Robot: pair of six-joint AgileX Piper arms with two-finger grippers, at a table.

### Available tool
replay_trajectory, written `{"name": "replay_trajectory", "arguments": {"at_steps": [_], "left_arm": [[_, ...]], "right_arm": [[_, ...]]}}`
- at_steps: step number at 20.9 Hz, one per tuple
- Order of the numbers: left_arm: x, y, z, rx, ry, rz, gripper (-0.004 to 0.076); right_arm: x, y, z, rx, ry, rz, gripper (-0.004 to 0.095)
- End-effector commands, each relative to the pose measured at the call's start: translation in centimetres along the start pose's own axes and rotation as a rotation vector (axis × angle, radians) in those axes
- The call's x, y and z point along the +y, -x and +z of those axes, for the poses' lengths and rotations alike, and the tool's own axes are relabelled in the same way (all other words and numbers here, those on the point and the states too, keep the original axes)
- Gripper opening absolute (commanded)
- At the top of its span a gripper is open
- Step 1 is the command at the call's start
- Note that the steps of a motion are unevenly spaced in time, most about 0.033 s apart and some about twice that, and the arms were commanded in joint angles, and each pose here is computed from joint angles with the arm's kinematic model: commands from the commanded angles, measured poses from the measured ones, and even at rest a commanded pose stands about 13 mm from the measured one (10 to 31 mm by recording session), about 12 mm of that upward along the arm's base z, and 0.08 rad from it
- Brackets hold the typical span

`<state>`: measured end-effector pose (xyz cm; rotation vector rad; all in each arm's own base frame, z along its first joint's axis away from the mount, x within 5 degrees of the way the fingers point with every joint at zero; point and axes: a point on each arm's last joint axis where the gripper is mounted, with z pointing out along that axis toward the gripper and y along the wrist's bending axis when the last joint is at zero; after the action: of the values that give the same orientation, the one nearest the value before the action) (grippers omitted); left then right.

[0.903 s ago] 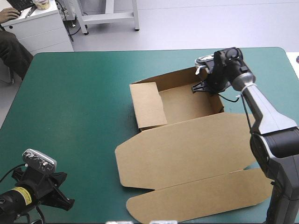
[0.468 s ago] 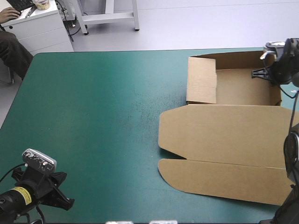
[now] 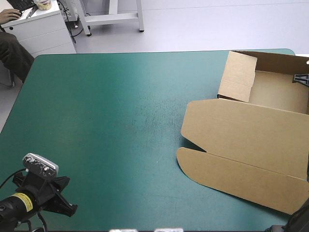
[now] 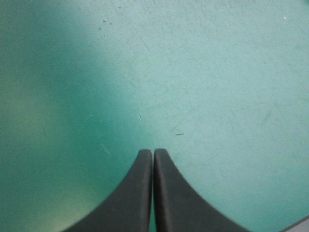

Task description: Fold the box

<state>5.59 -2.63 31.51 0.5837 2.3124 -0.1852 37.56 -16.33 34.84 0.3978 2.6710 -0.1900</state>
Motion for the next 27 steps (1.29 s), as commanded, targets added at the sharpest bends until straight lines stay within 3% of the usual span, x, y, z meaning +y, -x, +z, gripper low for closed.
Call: {"name": "replay_trajectory", "arguments": {"at_steps": [1, 2, 3, 7, 8, 10, 12, 13, 14, 17, 18, 22, 27], "left_arm": [[0.1, 1.0, -0.5, -0.077, 0.002, -0.007, -0.001], [0.1, 1.0, -0.5, -0.077, 0.002, -0.007, -0.001], [0.1, 1.0, -0.5, -0.077, 0.002, -0.007, -0.001], [0.1, 1.0, -0.5, -0.077, 0.002, -0.007, -0.001], [0.1, 1.0, -0.5, -0.077, 0.002, -0.007, -0.001], [0.1, 1.0, -0.5, -0.08, 0.002, -0.007, -0.001], [0.0, 1.1, -0.5, -0.084, 0.002, -0.007, -0.001], [0.0, 1.1, -0.5, -0.087, 0.002, -0.007, -0.001], [0.0, 1.1, -0.5, -0.088, 0.002, -0.007, -0.001], [0.0, 1.3, -0.5, -0.105, 0.001, -0.007, -0.001], [0.0, 1.3, -0.5, -0.105, 0.0, -0.009, -0.001], [0.0, 1.3, -0.5, -0.11, -0.003, -0.013, -0.001], [-0.3, 1.0, -0.2, -0.094, -0.03, -0.027, -0.001]], "right_arm": [[-1.3, 0.4, -3.1, -0.114, -0.001, 0.03, 0.0161], [-1.4, 0.4, -3.1, -0.118, 0.001, 0.034, 0.0202], [-1.6, 0.4, -3.1, -0.119, 0.008, 0.043, 0.0331], [-1.7, 0.3, -3.1, -0.114, 0.031, 0.054, 0.0683], [-1.7, 0.2, -3.2, -0.109, 0.037, 0.055, 0.0822], [-1.5, -0.1, -3.7, -0.092, 0.055, 0.044, 0.0857], [-1.2, -0.3, -4.6, -0.101, 0.073, 0.027, 0.0801], [-1.1, -0.4, -5.4, -0.12, 0.086, 0.027, 0.0713], [-0.9, -0.4, -6.1, -0.139, 0.103, 0.027, 0.0592], [0.1, -0.8, -9.0, -0.214, 0.198, 0.037, 0.0025], [0.3, -0.9, -9.6, -0.23, 0.217, 0.039, -0.0015], [1.9, -1.6, -12.8, -0.314, 0.32, 0.004, -0.0004], [6.7, -3.1, -16.6, -0.378, 0.379, -0.143, -0.0005]]}}
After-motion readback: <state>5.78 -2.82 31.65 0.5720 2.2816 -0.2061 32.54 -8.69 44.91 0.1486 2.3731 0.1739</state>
